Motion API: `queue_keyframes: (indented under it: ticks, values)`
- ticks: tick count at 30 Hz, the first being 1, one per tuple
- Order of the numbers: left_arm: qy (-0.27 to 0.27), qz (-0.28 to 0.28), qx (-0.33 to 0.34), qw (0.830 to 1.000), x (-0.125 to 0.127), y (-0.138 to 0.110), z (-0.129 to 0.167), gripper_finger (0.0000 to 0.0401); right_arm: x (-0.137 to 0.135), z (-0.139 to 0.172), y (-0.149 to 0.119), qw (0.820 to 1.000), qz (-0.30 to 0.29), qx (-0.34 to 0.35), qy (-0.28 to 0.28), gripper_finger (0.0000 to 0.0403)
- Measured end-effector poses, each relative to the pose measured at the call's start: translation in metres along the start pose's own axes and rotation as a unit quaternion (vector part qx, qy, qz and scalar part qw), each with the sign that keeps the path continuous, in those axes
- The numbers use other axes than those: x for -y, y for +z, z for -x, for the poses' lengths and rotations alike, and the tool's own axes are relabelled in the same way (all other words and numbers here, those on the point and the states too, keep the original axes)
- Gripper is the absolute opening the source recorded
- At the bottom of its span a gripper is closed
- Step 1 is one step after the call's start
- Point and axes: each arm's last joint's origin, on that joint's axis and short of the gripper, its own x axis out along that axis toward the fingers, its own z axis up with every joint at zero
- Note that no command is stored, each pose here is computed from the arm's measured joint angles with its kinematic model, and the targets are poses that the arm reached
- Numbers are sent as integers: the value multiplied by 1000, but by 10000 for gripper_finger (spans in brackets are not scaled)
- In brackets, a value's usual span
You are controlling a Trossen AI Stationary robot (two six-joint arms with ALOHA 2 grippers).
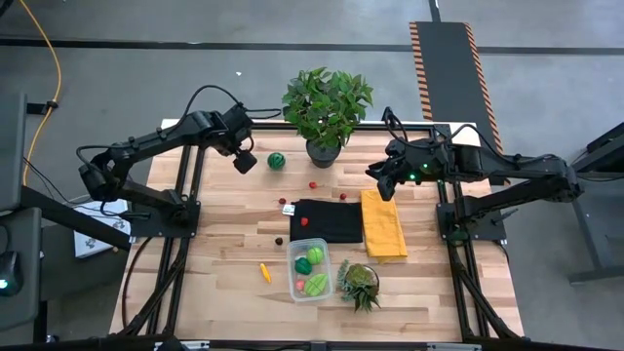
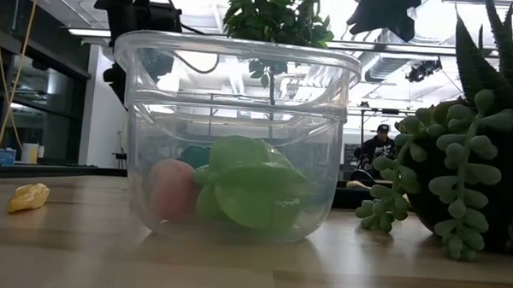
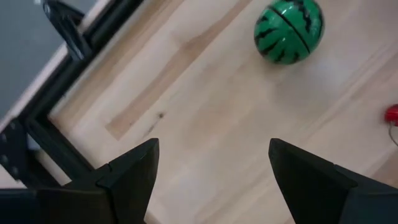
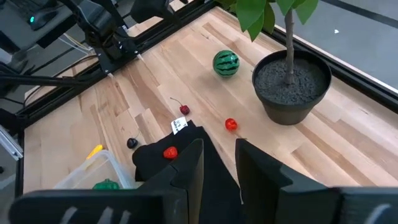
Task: Pick and placing Produce into tupperware
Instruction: Put the watermelon into the bin
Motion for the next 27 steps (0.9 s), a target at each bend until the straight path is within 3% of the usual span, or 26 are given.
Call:
queue_keyframes:
  ticks: [7,15,27]
  values:
    - [-4,10,34,999,0,7,0,294,0,0,0,1000,7,0,0,83]
    - [-31,68,95,993,2,19,2,294,0,0,0,1000,13,-1,1,83]
    - [-45,91,107,989,3,22,2,294,-1,0,0,1000,13,-5,8,83]
